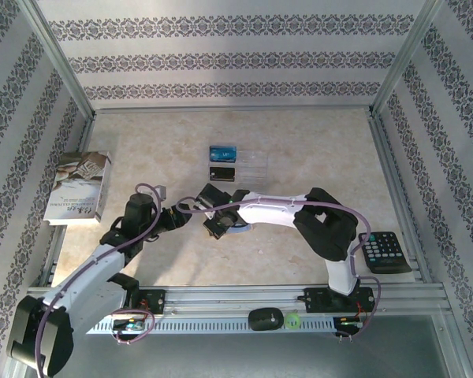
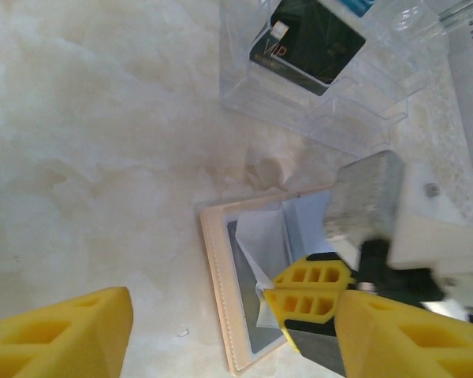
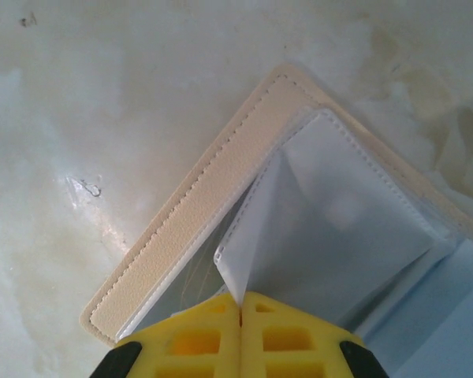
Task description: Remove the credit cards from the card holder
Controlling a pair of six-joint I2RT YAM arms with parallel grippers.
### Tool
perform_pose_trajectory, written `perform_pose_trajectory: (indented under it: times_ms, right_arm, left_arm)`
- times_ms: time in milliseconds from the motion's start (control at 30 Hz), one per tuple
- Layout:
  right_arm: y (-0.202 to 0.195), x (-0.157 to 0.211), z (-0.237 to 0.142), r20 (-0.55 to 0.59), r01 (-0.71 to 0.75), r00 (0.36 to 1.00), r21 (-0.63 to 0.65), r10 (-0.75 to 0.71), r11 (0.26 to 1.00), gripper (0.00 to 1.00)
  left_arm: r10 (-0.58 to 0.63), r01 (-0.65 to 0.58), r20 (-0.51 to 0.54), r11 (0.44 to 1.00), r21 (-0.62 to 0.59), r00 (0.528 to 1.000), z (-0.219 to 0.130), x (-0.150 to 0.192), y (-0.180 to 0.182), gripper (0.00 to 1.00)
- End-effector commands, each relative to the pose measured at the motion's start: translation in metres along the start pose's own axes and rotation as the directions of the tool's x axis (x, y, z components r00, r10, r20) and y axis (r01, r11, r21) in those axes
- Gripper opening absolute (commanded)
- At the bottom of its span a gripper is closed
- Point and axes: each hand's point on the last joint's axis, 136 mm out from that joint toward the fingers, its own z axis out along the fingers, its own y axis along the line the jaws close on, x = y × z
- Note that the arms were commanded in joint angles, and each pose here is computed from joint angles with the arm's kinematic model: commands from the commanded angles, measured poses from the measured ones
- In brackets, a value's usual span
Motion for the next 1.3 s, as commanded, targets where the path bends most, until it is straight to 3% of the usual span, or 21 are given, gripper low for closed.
perform_pose_trajectory:
  times_ms: [0,133,300,433,800,1067,1100,1200,1267]
  right_arm:
    - [0.001,-0.023,-0.019,0.139,-0.088,0.985,-0.089,0.100,0.992,0.00]
    - [-0.006,-0.031,-0.034,0.224,-0.163,0.954,-0.163,0.198,0.973,0.00]
    - [-0.010,-0.028,-0.036,0.234,-0.213,0.937,-0.208,0.260,0.955,0.00]
    - [-0.010,-0.023,-0.035,0.231,-0.233,0.931,-0.217,0.282,0.948,0.00]
    - [-0.027,-0.001,-0.030,0.215,-0.348,0.899,-0.179,0.381,0.920,0.00]
    - [-0.068,0.044,-0.026,0.218,-0.605,0.771,-0.043,0.599,0.795,0.00]
    - [-0.074,0.050,-0.028,0.228,-0.637,0.746,-0.029,0.625,0.771,0.02]
    - [-0.096,0.067,-0.039,0.268,-0.714,0.674,-0.002,0.689,0.700,0.21]
    - [-0.100,0.062,-0.057,0.307,-0.695,0.680,-0.019,0.666,0.718,0.27]
  left_arm:
    - [0.029,-0.030,0.008,0.997,0.065,1.000,0.010,0.000,-0.014,0.60]
    - [0.059,-0.057,-0.034,0.996,0.068,0.998,0.029,0.012,-0.020,0.45]
    - [0.146,-0.142,-0.080,0.988,0.056,0.986,0.054,0.027,-0.035,0.20]
    - [0.148,-0.143,-0.097,0.988,0.056,0.984,0.071,0.032,-0.036,0.00]
    - [0.147,-0.151,-0.209,0.989,-0.003,0.967,0.096,0.061,-0.019,0.00]
    - [0.112,-0.127,-0.306,0.991,-0.030,0.946,0.095,0.091,0.002,0.00]
    - [0.111,-0.126,-0.304,0.992,-0.029,0.946,0.094,0.091,0.002,0.00]
    - [0.116,-0.128,-0.301,0.992,-0.021,0.947,0.091,0.090,0.000,0.00]
    - [0.117,-0.126,-0.295,0.992,-0.012,0.948,0.088,0.087,-0.004,0.00]
